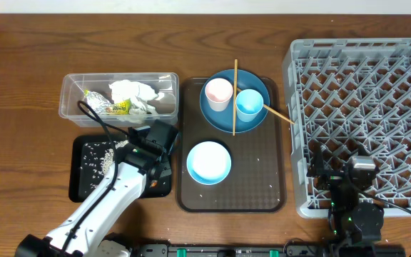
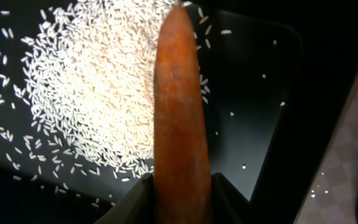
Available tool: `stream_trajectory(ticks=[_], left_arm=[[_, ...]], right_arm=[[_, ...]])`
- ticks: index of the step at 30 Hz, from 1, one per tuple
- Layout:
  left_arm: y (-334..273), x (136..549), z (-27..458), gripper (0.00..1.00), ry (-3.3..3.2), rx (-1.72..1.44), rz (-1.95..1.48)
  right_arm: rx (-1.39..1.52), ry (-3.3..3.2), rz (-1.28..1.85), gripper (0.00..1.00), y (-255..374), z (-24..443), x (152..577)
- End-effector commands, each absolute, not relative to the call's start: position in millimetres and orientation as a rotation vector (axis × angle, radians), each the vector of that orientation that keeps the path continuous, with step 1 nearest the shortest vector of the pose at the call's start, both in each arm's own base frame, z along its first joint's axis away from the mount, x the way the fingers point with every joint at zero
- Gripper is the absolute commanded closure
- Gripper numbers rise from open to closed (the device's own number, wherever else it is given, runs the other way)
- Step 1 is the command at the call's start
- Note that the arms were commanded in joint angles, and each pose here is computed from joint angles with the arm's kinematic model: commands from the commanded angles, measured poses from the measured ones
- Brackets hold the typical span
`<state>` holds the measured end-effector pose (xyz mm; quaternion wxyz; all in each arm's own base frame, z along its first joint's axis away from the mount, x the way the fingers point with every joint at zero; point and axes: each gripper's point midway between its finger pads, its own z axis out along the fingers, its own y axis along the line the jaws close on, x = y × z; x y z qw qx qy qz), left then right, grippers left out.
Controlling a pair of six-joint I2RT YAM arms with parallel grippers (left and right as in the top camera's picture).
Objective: Sort waste into correct bins and load items into the dishwasher rack
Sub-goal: 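Grasp the carrot with left gripper and place it on black tray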
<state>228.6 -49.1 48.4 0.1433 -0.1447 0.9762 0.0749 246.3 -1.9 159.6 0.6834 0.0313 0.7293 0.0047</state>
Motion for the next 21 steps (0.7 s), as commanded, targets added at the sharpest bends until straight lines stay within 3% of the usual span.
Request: stream_trajectory(ticks=[1,6,11,21], left_arm=[[-43,229,48,0.60,2.810,-0.387,0.266],[-45,231,52,0.53,2.806,-0.351,0.255],[-49,241,70,0.53,2.768,-0.331,0.218],[-84,254,193,0.53,2.601,-0.268,-0.164]], right_arm=[[0.070,1.634,0.002,0.01,-3,159,246],[0.070,1.634,0.002,0.01,-3,159,246],[0.070,1.634,0.002,0.01,-3,159,246],[0.070,1.634,0.002,0.01,-3,159,246]])
